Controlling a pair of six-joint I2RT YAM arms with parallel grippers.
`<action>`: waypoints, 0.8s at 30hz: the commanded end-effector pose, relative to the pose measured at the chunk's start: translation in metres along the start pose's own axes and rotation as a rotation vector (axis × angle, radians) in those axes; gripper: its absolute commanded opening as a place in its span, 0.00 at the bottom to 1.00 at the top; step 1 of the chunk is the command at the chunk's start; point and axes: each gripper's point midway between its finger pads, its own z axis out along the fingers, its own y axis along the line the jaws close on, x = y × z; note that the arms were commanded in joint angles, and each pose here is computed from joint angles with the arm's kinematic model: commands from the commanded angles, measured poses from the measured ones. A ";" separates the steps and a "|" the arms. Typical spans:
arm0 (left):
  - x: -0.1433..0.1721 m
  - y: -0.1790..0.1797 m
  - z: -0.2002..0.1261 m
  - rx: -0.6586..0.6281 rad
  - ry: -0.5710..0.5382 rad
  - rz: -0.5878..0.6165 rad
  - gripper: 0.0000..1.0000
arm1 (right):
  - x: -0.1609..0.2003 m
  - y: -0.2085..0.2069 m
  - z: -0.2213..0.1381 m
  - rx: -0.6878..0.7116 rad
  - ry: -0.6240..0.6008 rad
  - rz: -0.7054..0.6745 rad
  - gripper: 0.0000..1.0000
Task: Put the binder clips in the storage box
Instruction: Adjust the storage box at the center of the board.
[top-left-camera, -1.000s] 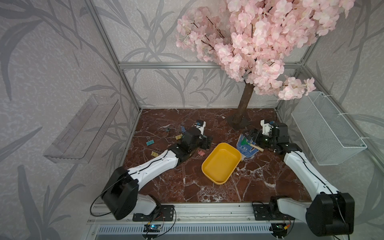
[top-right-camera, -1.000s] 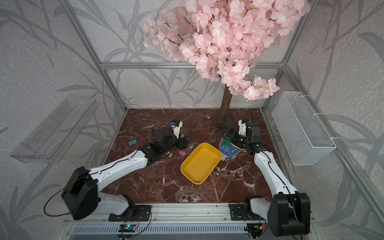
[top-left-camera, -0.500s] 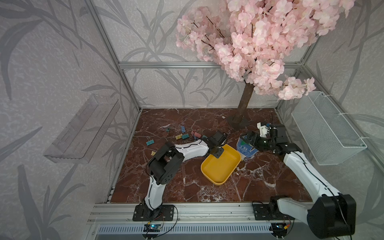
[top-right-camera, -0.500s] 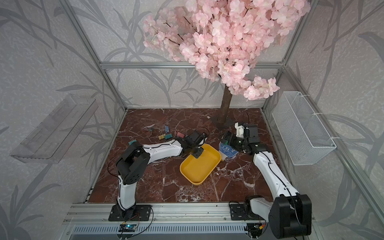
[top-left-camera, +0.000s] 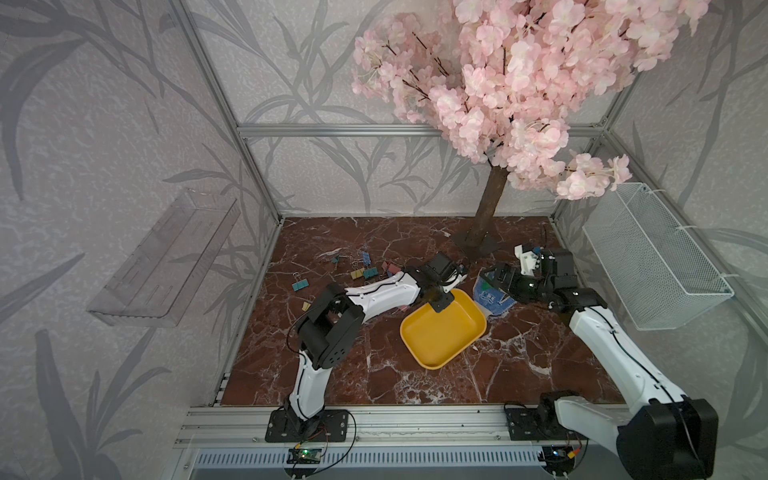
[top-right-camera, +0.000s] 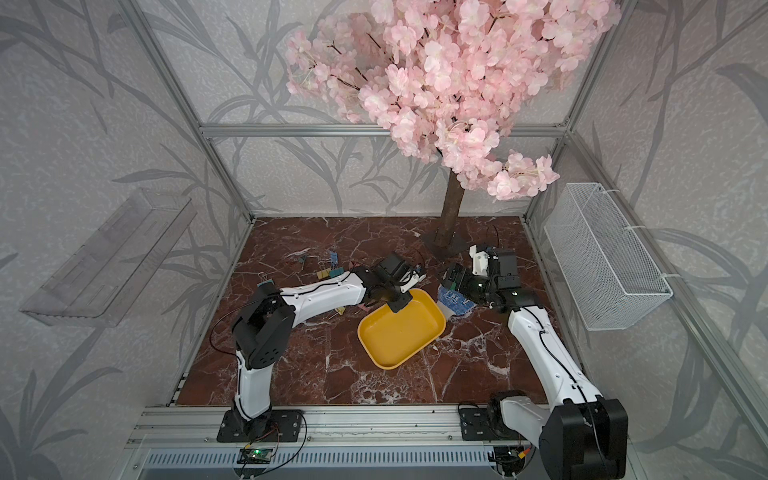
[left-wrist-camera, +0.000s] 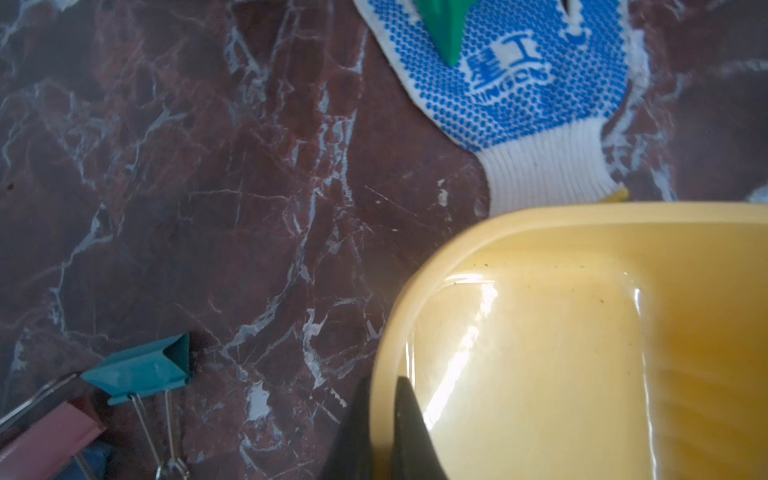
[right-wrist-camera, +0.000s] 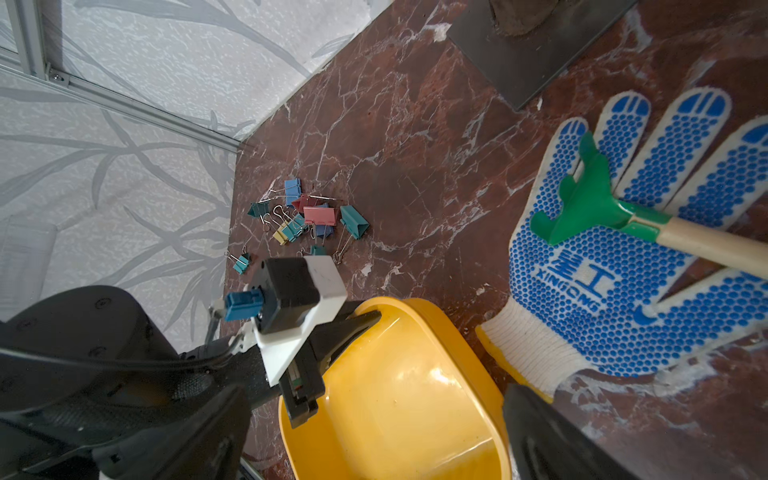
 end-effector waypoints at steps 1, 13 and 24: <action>0.026 -0.026 0.003 0.132 0.123 0.224 0.07 | -0.006 0.013 -0.012 -0.011 -0.026 -0.033 0.99; 0.035 -0.090 -0.004 0.314 0.062 0.358 0.07 | 0.004 0.018 -0.015 -0.009 -0.015 -0.031 0.99; 0.008 -0.087 -0.045 0.208 -0.172 0.265 0.58 | 0.009 0.025 -0.006 0.028 0.028 -0.053 0.99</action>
